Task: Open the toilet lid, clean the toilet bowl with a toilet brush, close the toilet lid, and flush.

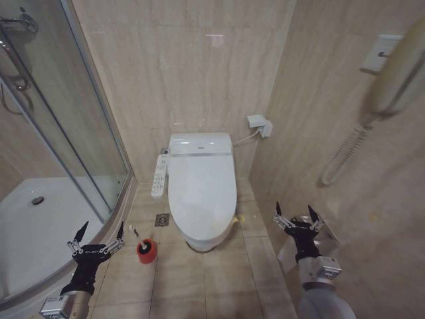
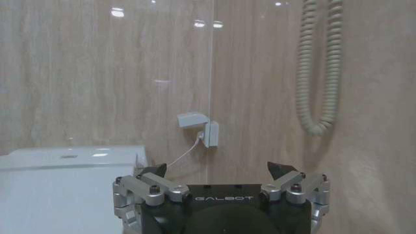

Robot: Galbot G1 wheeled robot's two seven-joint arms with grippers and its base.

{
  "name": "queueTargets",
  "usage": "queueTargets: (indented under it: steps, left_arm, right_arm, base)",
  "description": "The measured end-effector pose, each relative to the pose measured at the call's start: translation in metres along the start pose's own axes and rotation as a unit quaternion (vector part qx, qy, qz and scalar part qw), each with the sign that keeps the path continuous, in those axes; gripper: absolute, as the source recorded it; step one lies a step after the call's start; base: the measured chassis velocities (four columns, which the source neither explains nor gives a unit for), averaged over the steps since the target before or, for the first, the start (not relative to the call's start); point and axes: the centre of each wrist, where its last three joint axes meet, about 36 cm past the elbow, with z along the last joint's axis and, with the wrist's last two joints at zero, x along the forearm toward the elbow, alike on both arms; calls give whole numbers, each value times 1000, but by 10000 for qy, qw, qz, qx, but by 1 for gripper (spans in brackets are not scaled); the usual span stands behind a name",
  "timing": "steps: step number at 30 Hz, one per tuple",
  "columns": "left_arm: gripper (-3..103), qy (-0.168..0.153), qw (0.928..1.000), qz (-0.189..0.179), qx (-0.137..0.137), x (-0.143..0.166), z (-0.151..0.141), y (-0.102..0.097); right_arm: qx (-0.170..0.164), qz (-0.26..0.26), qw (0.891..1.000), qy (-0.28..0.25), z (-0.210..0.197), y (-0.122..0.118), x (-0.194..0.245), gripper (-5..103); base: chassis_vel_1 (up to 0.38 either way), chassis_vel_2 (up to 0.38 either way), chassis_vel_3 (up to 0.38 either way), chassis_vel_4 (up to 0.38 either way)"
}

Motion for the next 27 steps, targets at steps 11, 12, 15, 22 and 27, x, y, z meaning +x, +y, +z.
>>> queueTargets:
  steps: [11, 12, 15, 22, 27]
  left_arm:
    - [100, 3, 10000, 0, 1, 0, 0, 0]
    - [100, 3, 10000, 0, 1, 0, 0, 0]
    - [100, 2, 10000, 0, 0, 0, 0, 0]
    - [100, 0, 10000, 0, 0, 0, 0, 0]
    - [100, 0, 10000, 0, 0, 0, 0, 0]
  right_arm:
    - [11, 37, 10000, -69, 5, 0, 0, 100]
    - [11, 37, 10000, -69, 5, 0, 0, 100]
    - [3, 76, 9999, -69, 5, 1, 0, 100]
    - [270, 255, 9992, -118, 4, 1, 1, 100]
    - [581, 179, 9982, -17, 6, 3, 5, 100]
  base:
    - [-2, 20, -3, 6]
    - [0, 0, 0, 0]
    - [-24, 48, 27, -58]
    - [-129, 138, 148, -147]
    - [-90, 88, 80, -62]
